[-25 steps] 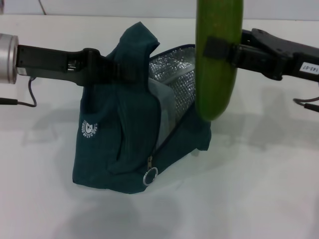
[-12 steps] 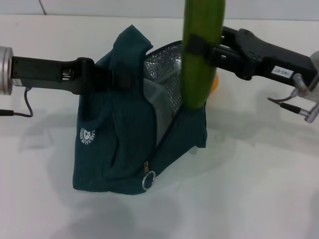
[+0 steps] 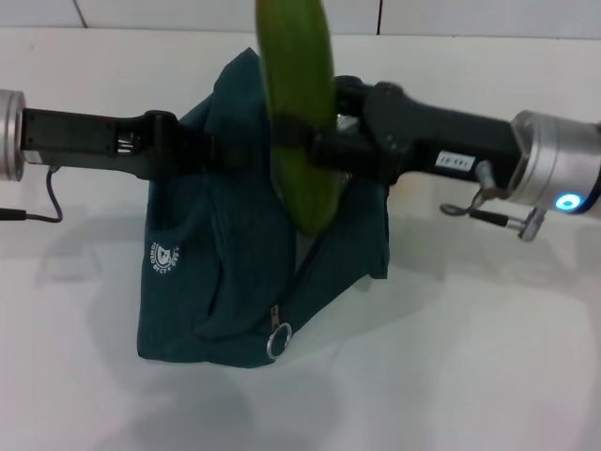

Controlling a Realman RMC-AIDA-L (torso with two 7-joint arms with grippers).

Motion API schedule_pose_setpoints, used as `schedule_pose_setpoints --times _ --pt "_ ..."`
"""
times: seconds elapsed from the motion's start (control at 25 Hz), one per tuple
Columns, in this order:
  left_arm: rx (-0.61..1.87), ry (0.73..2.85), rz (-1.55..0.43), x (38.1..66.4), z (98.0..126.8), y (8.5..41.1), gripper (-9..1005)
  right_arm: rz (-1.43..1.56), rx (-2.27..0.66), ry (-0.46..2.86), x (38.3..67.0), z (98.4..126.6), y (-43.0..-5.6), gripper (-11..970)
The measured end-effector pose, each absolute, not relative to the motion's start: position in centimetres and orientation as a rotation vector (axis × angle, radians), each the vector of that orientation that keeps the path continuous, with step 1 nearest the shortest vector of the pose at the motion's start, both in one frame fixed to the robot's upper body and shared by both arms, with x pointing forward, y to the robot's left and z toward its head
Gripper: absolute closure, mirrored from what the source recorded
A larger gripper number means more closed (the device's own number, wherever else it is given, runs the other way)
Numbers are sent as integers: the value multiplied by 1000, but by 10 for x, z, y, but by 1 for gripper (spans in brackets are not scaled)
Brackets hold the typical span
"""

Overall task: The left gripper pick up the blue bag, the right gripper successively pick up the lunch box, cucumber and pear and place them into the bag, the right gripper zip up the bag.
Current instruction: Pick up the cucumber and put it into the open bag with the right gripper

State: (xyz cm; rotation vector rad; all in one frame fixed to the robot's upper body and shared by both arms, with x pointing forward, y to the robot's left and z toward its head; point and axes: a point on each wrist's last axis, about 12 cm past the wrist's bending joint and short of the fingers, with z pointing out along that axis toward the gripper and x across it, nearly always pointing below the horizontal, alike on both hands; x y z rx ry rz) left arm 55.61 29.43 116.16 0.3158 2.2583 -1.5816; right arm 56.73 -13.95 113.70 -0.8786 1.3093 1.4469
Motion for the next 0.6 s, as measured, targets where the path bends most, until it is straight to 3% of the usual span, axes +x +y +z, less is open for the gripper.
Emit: schedule_pose_setpoints --times 0.6 --pt "317 2260 -1574 556 1162 297 944 1399 -936 1358 557 1121 -126 376"
